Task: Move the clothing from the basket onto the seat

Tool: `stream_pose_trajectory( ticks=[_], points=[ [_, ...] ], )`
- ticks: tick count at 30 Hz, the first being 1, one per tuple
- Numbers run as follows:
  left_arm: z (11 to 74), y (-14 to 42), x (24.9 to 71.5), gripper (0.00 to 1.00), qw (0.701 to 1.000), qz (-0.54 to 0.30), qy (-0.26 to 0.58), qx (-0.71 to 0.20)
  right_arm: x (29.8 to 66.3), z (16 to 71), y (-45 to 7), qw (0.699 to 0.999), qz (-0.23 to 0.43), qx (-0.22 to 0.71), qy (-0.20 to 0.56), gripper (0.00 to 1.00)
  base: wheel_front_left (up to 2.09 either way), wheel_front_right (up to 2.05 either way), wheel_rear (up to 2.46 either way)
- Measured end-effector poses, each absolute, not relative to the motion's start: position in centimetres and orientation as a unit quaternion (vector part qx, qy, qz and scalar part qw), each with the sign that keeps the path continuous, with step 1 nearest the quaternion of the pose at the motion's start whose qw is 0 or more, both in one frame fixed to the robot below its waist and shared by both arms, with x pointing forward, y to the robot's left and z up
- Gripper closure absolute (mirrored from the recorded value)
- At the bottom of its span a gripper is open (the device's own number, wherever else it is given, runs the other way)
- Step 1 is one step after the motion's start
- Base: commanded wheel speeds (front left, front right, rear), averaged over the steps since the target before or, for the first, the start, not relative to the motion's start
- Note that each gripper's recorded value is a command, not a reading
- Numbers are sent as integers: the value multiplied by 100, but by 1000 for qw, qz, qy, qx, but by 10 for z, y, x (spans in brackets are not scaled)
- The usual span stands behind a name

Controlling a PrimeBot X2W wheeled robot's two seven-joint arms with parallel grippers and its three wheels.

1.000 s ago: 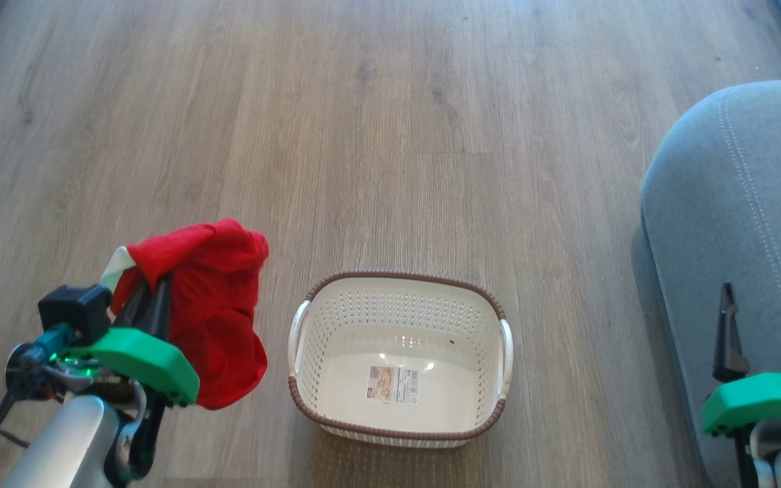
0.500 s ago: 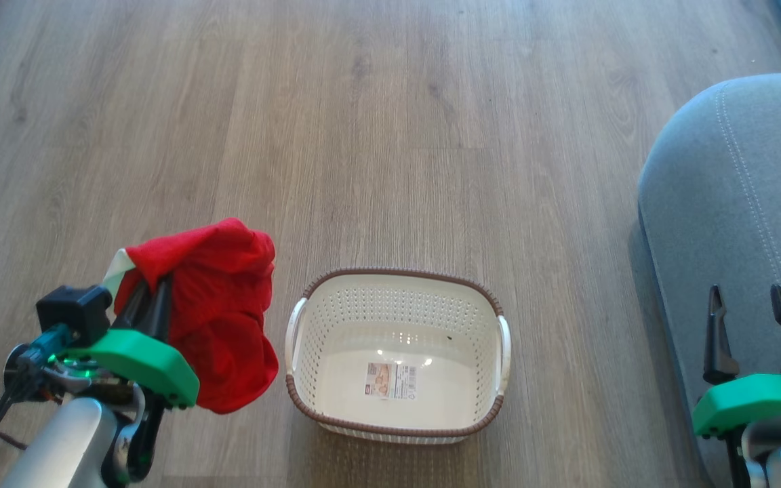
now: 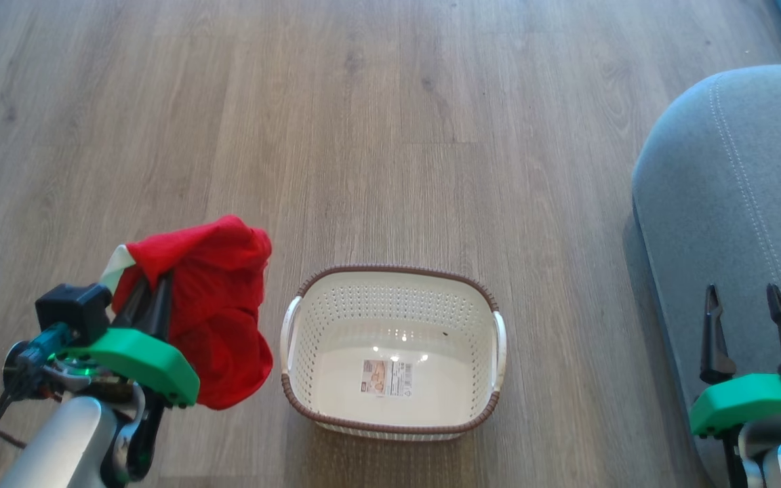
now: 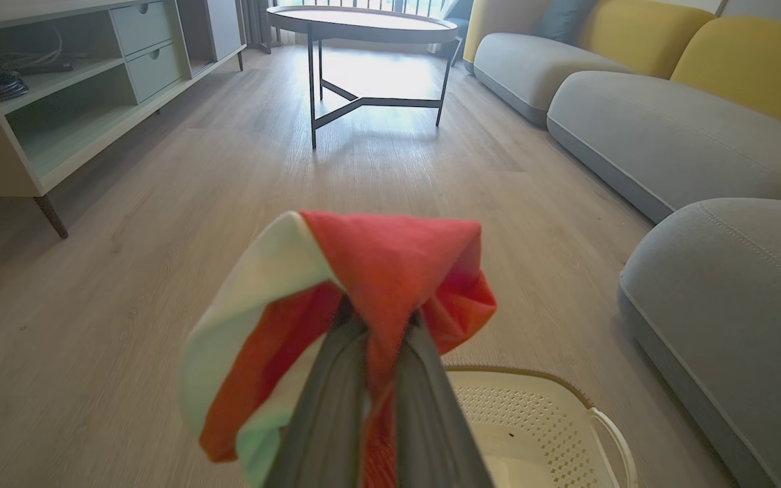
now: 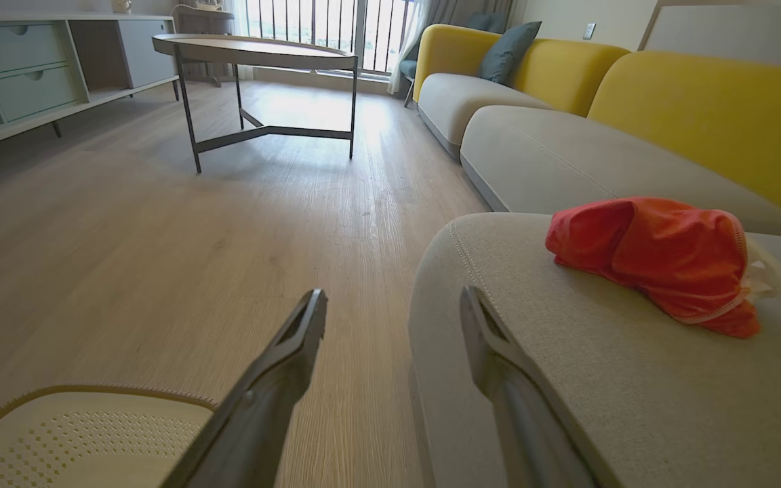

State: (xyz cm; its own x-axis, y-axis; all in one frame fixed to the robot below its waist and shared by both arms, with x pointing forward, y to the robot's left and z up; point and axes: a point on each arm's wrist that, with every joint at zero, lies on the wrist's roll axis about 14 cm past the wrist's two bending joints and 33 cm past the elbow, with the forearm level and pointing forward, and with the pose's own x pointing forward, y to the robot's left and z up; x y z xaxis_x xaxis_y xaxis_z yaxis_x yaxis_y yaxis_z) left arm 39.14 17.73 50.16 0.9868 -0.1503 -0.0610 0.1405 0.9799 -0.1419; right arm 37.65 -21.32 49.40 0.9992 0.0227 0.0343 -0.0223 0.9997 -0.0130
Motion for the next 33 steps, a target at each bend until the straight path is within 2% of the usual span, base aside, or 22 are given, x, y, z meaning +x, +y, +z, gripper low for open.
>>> stream_pose_trajectory(
  ticks=[23,33],
  points=[
    [502,151,399,100,991,-111,39,-71,373,493,-223,1000,-3,-8,-16,0,0,0,0],
    [528,100,397,100,976,-205,16,-71,387,513,-165,993,108,-26,-44,0,0,0,0]
  ],
)
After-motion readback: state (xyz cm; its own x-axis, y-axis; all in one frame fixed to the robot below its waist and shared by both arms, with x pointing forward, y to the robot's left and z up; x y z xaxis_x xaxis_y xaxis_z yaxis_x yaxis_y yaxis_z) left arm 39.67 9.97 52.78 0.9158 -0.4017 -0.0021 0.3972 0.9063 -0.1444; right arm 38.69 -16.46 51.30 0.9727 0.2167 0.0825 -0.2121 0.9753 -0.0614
